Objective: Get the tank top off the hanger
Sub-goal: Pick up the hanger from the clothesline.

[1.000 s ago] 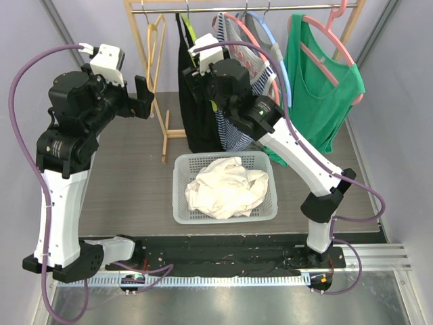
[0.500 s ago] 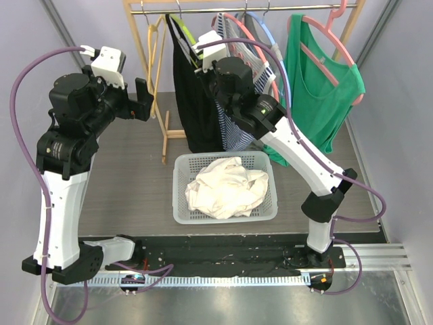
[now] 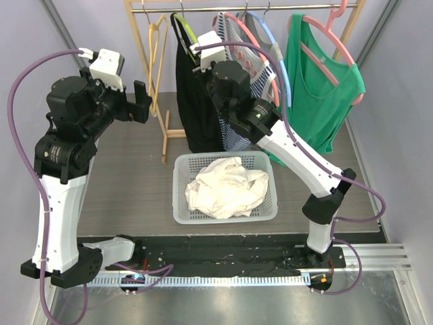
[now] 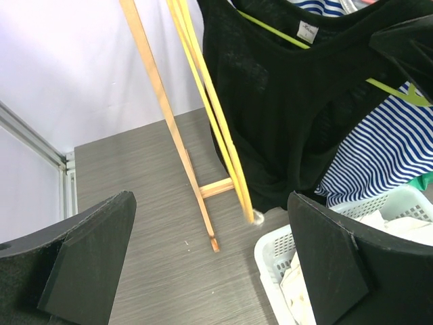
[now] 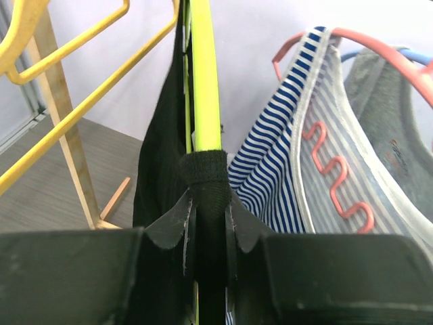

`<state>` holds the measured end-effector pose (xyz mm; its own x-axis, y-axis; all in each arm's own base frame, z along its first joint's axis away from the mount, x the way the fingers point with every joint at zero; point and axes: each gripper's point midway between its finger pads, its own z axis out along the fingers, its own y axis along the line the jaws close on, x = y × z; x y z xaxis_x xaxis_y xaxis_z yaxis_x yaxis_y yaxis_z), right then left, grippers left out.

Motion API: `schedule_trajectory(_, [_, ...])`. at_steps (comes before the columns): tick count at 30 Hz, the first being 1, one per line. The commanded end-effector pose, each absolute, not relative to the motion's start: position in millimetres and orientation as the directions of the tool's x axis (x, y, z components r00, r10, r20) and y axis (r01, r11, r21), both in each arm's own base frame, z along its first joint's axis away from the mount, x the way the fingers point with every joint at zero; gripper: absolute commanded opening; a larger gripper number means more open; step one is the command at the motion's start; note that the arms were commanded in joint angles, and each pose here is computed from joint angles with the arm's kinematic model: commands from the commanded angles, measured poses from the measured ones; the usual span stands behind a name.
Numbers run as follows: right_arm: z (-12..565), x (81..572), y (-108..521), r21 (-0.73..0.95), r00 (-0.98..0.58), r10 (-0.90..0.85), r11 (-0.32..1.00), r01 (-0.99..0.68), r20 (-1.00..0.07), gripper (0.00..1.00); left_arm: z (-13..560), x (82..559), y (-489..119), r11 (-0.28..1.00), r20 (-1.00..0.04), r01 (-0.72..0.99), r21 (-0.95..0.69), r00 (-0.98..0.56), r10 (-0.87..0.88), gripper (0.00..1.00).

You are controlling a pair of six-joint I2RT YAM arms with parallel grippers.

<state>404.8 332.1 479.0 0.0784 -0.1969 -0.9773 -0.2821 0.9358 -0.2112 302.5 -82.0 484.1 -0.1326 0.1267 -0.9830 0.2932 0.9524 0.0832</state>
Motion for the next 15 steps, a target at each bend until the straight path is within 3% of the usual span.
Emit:
schedule_trajectory(1, [573.7, 380.2, 265.0, 0.041, 0.260, 0.066, 0.994, -0.101, -0.963, 0.01, 490.1, 298.3, -76.3, 0.955, -0.985, 0.278, 0.106, -0.104, 0.139, 1.00])
schedule_trajectory(9, [587.4, 370.4, 262.7, 0.119, 0.389, 0.173, 0.980, -0.159, -0.905, 0.01, 488.9, 296.3, -76.1, 0.954, -0.985, 0.280, 0.105, -0.105, 0.139, 1.00])
schedule_trajectory(15, [578.0, 373.6, 272.5, 0.094, 0.356, 0.154, 0.979, -0.181, -0.922, 0.01, 486.8, 295.3, -75.2, 0.953, -0.983, 0.279, 0.115, -0.105, 0.149, 1.00])
